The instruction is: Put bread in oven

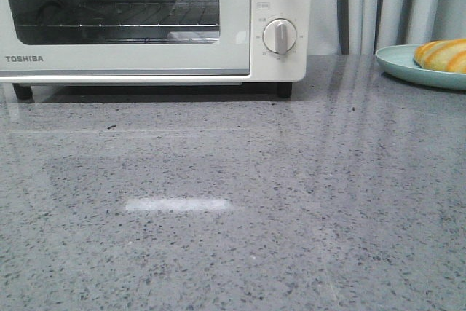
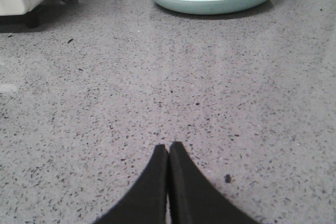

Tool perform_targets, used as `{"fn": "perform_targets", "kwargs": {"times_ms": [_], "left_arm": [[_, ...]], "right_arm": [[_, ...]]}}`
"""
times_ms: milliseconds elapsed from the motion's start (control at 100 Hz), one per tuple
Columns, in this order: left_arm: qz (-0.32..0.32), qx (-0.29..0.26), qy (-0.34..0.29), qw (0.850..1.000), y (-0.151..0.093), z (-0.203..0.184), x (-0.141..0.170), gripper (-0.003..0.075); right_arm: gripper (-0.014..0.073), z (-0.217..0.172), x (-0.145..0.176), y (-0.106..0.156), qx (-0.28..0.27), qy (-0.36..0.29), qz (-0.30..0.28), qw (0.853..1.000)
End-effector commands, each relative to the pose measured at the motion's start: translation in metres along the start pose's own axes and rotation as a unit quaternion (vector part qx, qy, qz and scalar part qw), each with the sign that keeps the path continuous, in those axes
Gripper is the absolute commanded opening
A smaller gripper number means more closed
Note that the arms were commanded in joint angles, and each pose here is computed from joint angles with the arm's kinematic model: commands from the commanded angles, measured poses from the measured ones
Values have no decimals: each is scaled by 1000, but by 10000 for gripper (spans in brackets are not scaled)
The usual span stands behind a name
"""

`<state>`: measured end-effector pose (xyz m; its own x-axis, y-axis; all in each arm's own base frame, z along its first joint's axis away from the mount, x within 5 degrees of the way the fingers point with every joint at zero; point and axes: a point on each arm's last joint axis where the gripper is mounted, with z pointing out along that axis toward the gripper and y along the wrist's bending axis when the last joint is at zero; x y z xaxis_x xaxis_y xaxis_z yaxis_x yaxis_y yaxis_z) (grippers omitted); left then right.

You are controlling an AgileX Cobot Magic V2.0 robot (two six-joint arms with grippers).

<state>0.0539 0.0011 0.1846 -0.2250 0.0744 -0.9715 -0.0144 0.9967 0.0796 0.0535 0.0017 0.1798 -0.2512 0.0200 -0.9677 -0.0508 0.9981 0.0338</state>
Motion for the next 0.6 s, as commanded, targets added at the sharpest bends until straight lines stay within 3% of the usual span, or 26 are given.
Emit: {"fn": "perform_targets", "kwargs": {"times_ms": [0, 240, 590], "left_arm": [[-8, -6, -44, 999, 0, 0, -1, -21], [-8, -6, -44, 999, 0, 0, -1, -21], [-8, -6, -44, 999, 0, 0, -1, -21]], "right_arm": [[-69, 0, 1, 0, 2, -16, 0, 1000], [-69, 0, -1, -1, 6, -28, -20, 999], [-69, -5, -24, 4, -16, -160, -35, 986]]}}
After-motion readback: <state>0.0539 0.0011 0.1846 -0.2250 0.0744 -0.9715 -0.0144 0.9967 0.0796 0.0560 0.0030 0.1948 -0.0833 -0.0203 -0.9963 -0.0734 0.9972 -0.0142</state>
